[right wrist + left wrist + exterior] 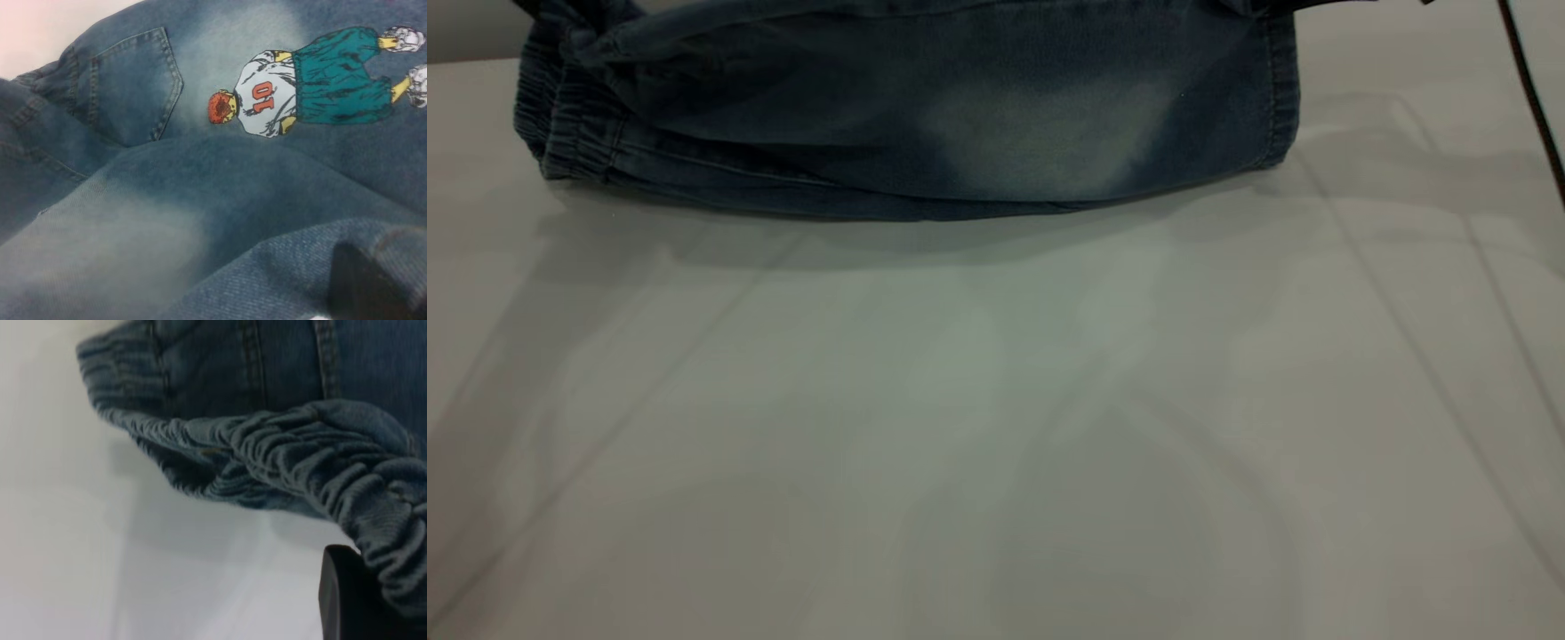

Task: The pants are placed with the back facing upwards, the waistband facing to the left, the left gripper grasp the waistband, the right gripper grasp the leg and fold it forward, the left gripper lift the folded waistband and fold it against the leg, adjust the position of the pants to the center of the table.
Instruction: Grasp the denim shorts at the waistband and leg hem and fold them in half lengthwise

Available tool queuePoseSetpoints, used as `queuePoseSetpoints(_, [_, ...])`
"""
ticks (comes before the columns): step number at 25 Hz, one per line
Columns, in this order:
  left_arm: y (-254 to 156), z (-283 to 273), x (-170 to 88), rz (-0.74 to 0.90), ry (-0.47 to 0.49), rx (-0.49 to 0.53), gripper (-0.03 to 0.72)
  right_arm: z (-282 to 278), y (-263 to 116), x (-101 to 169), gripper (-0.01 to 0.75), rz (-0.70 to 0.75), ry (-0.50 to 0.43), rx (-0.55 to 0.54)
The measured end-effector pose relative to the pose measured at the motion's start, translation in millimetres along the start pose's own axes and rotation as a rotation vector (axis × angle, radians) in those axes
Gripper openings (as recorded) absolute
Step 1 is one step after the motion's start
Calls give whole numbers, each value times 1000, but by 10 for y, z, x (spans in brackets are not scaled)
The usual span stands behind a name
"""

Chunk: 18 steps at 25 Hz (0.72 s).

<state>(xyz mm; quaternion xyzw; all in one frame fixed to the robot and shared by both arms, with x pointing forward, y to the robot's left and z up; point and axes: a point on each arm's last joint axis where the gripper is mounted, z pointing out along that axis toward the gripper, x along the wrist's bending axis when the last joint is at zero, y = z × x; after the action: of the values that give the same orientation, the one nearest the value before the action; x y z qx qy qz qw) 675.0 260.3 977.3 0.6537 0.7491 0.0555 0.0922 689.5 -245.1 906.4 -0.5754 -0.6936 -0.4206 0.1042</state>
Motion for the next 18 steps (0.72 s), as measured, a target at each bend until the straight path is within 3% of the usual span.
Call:
queuePoseSetpoints(11, [360,74,-43,24,27,-74,140,239,243,-52,15,-101,-31,-37])
queuePoseSetpoints(18, [409,331,-39,32,37,-80,140,340,222,-230,15,-158,-120,-57])
